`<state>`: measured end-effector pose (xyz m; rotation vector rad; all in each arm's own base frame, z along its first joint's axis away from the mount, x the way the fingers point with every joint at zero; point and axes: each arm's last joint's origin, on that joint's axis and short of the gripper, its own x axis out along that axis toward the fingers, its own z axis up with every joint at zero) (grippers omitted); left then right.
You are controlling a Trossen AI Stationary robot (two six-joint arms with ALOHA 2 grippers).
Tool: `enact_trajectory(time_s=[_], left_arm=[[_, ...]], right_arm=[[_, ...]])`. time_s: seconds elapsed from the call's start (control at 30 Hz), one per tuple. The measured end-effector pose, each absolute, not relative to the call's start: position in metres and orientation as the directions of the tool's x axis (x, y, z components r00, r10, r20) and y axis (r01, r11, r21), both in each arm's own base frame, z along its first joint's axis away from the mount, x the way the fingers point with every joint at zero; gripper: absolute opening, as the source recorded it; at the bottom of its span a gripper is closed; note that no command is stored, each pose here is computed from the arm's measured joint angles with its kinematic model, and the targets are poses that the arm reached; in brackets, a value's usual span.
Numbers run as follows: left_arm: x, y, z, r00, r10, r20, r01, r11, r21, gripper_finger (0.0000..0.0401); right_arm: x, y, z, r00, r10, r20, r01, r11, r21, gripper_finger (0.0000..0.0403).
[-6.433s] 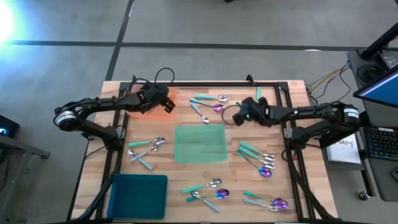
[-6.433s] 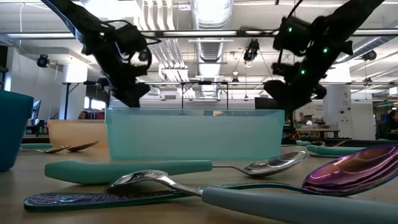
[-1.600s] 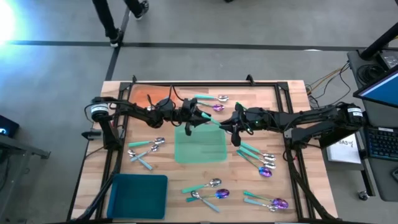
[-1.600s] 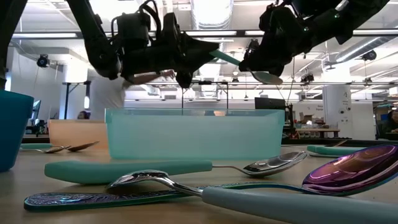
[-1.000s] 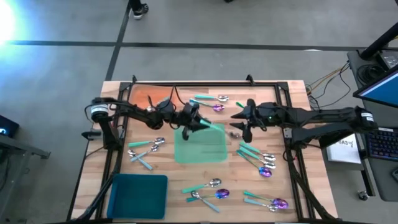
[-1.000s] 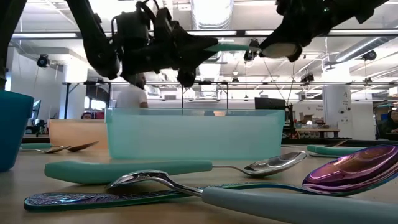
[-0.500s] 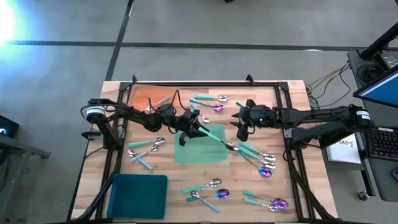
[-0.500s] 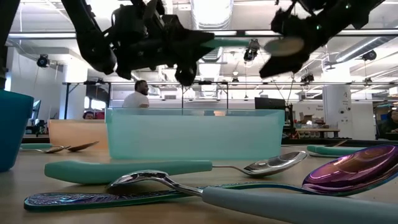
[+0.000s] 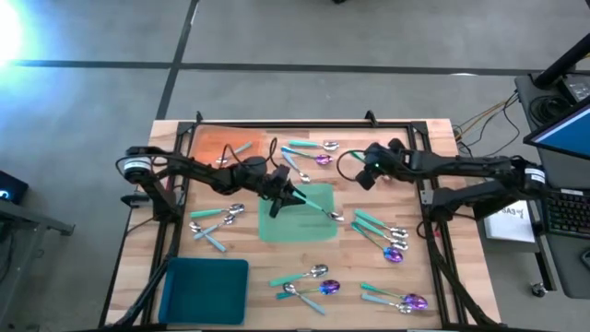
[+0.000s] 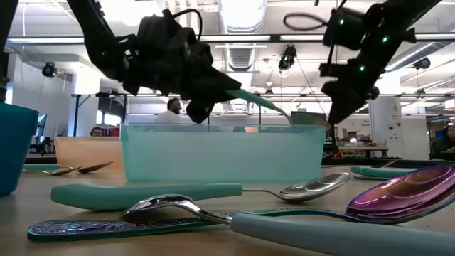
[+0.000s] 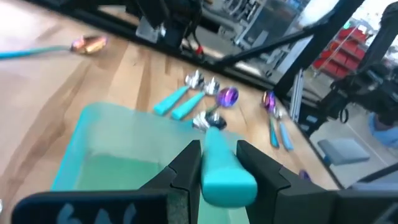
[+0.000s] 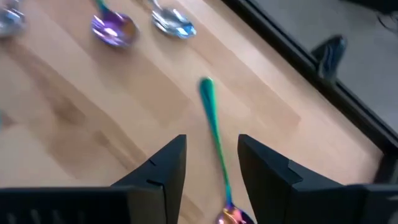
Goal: Sort silverware by color (type)
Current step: Put the green spoon into the green bin
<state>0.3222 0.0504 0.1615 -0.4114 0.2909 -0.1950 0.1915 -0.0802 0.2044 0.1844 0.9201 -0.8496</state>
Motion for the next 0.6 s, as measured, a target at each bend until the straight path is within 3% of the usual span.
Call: enact_trajectory(time_s=[0.47, 0.6], left_arm=[[0.288, 0.047, 0.169, 0.807, -0.176, -0.564, -0.068, 0.921, -0.384, 0.0065], [0.281, 0.046, 0.176, 0.797, -0.166, -0.581, -0.102, 0.911, -0.401, 0.0084]], right_arm=[[0.201, -0.106, 0.157, 0.119, -0.471, -0.874, 0.684, 0.677, -0.271, 0.0137], [0.201, -0.111, 0.147, 0.075, -0.455, -0.887, 0.686, 0.669, -0.286, 0.0132]])
